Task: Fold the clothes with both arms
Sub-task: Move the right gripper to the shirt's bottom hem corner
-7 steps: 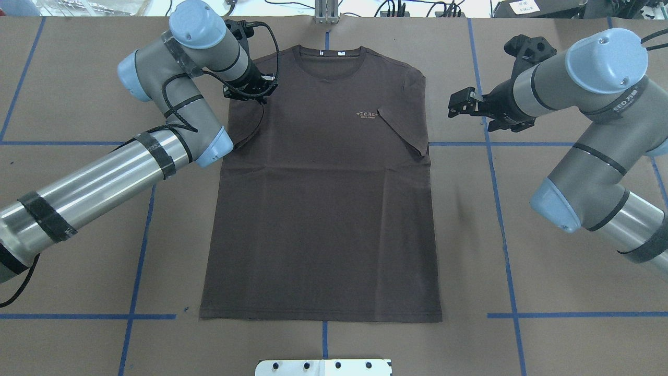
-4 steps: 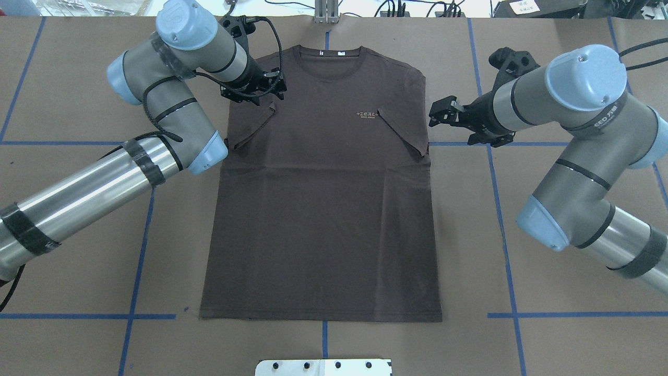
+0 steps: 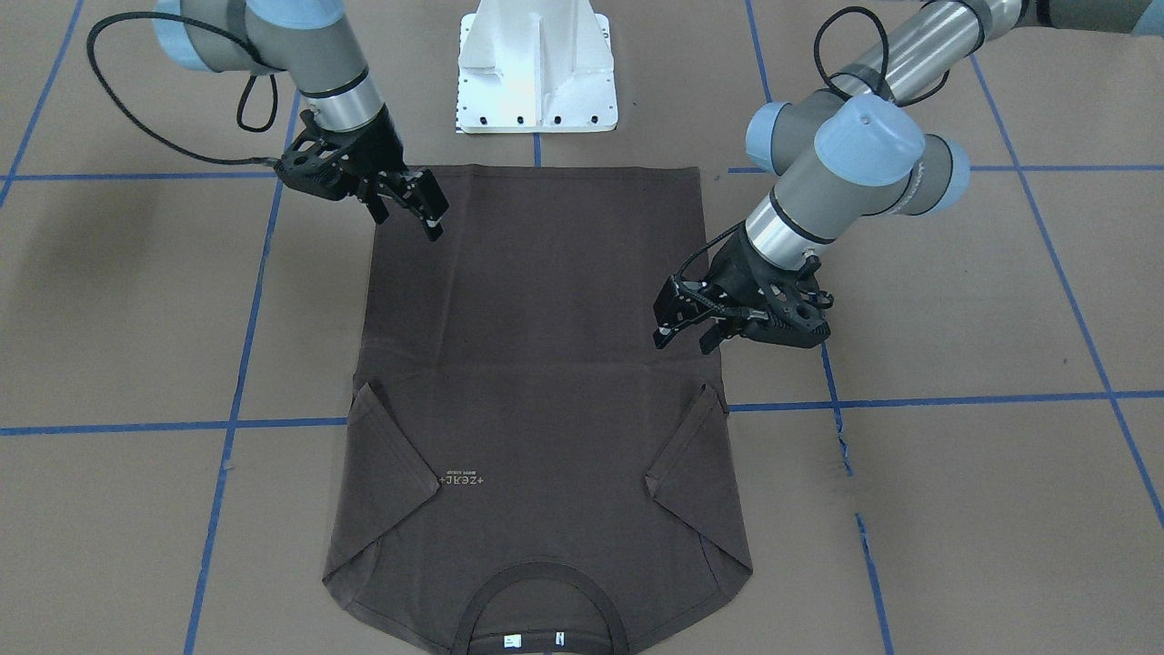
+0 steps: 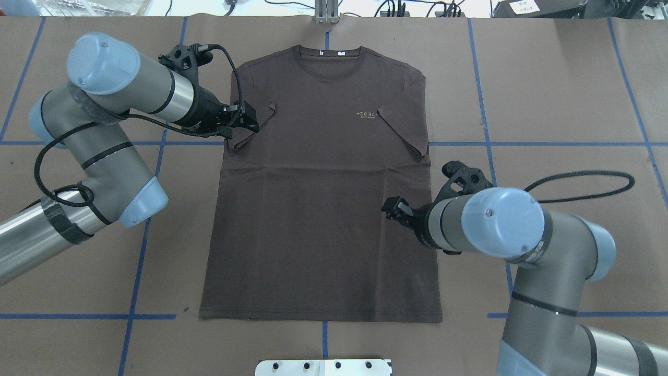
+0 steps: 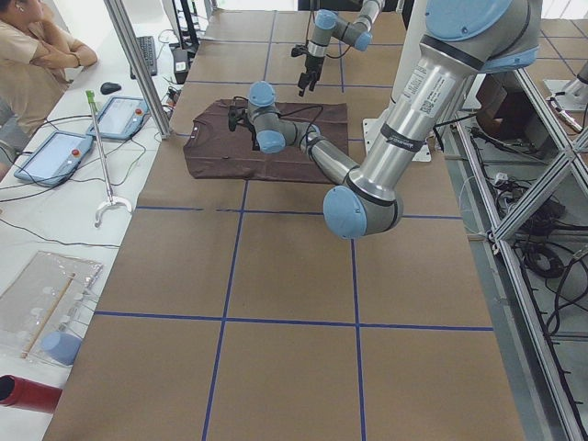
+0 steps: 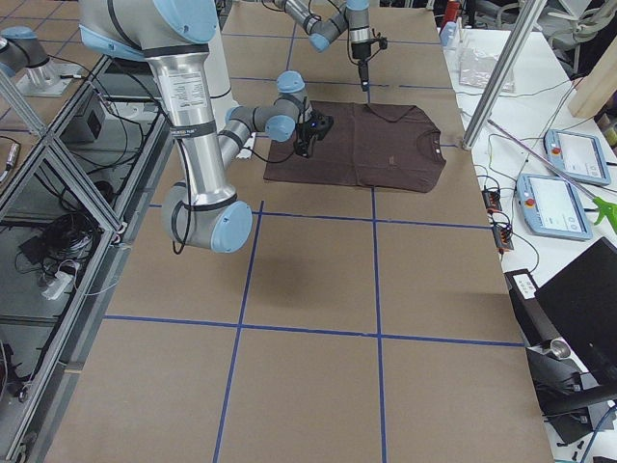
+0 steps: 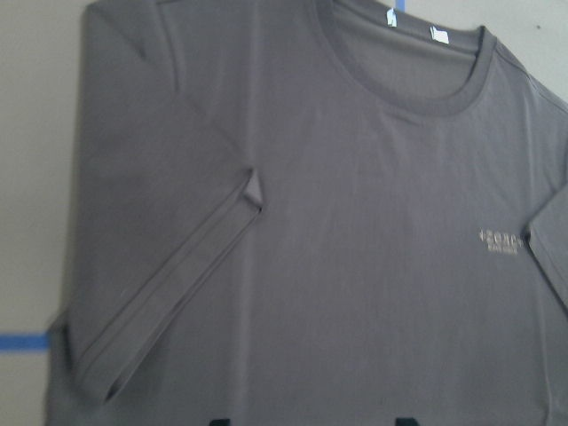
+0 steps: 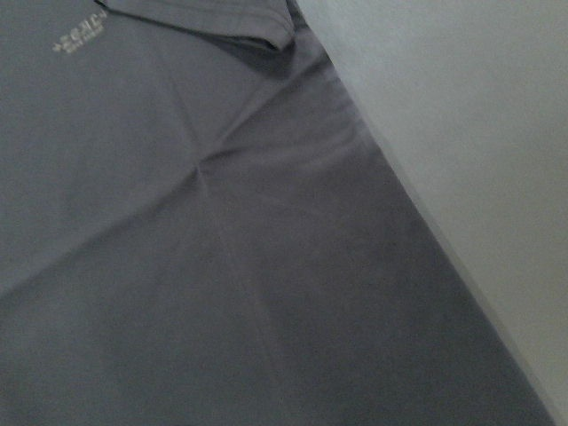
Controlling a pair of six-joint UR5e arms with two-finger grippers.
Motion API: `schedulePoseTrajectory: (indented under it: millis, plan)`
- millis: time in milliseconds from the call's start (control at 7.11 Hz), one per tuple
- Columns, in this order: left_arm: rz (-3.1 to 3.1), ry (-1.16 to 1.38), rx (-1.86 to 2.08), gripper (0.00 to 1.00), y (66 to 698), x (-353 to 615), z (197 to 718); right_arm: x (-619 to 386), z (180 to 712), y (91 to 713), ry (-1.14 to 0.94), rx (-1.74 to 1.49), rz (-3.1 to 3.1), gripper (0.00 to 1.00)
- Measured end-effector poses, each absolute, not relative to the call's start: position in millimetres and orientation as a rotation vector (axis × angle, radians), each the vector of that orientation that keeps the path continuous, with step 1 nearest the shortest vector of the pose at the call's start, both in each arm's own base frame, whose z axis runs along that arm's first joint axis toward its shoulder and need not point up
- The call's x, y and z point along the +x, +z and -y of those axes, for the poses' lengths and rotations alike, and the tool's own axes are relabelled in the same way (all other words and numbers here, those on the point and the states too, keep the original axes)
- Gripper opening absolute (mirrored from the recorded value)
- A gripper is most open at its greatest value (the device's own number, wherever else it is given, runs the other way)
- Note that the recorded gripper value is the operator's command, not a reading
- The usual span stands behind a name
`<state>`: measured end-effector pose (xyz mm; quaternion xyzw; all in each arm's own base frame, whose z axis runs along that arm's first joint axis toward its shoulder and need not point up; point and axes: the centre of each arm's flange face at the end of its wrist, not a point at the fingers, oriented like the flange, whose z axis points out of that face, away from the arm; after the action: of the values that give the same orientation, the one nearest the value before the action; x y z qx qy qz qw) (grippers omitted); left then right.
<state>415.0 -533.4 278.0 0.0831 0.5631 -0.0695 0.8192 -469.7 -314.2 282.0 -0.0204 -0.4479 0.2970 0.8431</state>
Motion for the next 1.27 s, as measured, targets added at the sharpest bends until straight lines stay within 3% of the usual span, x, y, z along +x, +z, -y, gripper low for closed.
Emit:
schedulePoseTrajectory:
  millis: [422, 985, 1266]
  plan:
    - [-1.194, -0.144, 0.176, 0.69, 290, 410, 527, -500, 239, 314, 0.701, -0.068, 0.843, 0.89]
    - [-1.202, -0.140, 0.179, 0.69, 283, 411, 526, -502, 201, 337, 0.703, -0.065, 0.764, 0.86]
    - [-1.200, -0.142, 0.177, 0.69, 284, 412, 527, -501, 190, 340, 0.685, -0.065, 0.732, 0.70]
